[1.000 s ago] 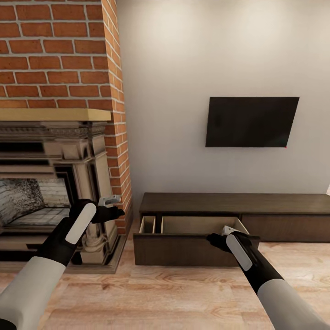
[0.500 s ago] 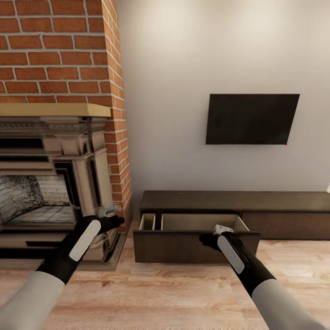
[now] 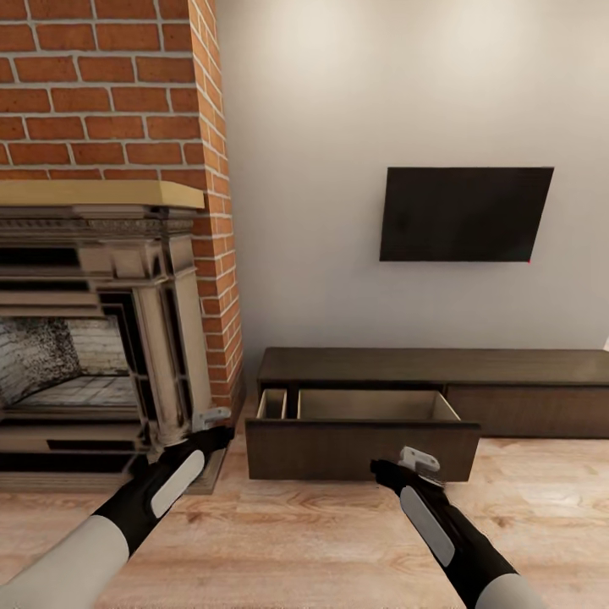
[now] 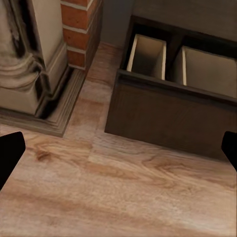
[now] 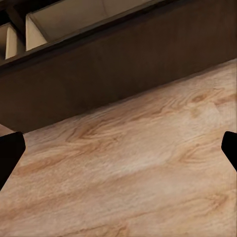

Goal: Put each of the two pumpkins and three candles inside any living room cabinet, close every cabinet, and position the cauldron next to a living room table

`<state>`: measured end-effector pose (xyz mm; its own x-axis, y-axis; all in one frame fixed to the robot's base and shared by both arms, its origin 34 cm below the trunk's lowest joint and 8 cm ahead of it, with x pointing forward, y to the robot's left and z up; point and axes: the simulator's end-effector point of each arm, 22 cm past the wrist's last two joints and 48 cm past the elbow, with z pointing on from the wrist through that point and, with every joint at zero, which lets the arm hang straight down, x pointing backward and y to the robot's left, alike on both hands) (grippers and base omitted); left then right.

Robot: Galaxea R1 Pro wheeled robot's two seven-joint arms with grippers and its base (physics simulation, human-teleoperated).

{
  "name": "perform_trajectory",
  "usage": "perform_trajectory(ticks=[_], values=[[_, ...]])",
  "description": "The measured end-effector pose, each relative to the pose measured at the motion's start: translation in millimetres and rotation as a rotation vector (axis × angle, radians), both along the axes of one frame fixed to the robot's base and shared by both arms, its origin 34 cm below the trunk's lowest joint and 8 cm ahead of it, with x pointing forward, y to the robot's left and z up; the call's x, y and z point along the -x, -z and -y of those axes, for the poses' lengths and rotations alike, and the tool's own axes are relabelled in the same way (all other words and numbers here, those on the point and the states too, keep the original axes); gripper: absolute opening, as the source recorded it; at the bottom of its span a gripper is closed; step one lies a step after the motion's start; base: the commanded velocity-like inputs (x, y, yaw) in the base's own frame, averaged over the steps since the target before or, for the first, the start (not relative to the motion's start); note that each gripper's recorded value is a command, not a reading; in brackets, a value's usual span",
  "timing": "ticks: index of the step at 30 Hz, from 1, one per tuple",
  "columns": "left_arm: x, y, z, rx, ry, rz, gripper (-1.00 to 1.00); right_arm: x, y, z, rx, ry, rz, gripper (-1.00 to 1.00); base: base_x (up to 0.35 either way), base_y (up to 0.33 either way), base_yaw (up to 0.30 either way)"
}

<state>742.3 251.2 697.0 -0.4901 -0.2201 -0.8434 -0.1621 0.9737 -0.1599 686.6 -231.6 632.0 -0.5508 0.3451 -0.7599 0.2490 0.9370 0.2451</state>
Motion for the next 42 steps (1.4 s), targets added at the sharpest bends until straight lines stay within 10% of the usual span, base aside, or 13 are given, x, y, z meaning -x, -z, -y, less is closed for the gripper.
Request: perform_trajectory(ticks=[8,42], values=[[4.1,35.9,-9.8,-0.013,-0.013,0.026,1.0,16.4,29.4,-27.3,0.055,-0.066,0.029,1.0,0.0,0.0,0.0],[26.5,118.7,-8.7,-0.017,-0.026,0.062,1.0,37.5,106.0,-30.2,0.054,-0.07,0.027,1.0,0.0,0.0,0.049]])
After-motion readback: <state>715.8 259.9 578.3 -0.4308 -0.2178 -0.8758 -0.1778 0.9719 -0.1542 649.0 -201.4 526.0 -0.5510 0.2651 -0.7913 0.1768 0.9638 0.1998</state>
